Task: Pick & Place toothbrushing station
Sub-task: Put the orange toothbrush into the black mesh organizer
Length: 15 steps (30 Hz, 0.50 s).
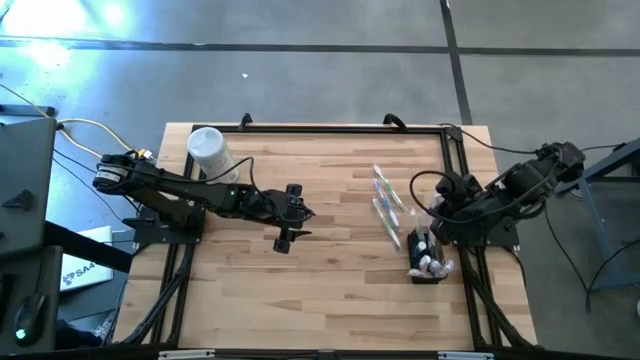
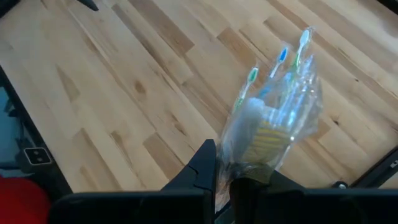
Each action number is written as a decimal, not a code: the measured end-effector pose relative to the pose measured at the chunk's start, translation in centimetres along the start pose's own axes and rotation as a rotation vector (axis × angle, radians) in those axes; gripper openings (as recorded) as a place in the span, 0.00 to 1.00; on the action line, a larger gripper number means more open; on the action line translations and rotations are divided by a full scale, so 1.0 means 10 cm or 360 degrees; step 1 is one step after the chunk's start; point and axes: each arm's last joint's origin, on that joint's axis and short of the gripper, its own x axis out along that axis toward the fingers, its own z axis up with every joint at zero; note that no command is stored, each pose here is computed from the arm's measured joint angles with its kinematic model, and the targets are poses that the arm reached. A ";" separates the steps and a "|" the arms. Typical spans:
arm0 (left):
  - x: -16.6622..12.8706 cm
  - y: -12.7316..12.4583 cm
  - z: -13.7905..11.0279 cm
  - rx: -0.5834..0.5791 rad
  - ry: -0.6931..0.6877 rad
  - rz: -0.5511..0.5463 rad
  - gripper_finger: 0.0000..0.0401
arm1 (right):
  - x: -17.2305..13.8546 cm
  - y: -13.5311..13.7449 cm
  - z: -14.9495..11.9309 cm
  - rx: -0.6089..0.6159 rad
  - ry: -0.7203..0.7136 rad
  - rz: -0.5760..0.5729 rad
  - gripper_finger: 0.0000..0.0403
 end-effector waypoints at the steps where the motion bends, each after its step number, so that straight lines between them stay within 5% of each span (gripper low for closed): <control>1: 0.00 0.00 0.00 0.0000 0.0000 0.0000 0.58 | 0.01 0.01 0.00 -0.0003 -0.0001 -0.0006 0.03; 15: 0.00 -0.01 -0.05 -0.0031 0.0075 -0.0019 0.58 | -0.08 -0.07 0.00 -0.0069 -0.0188 -0.0008 0.03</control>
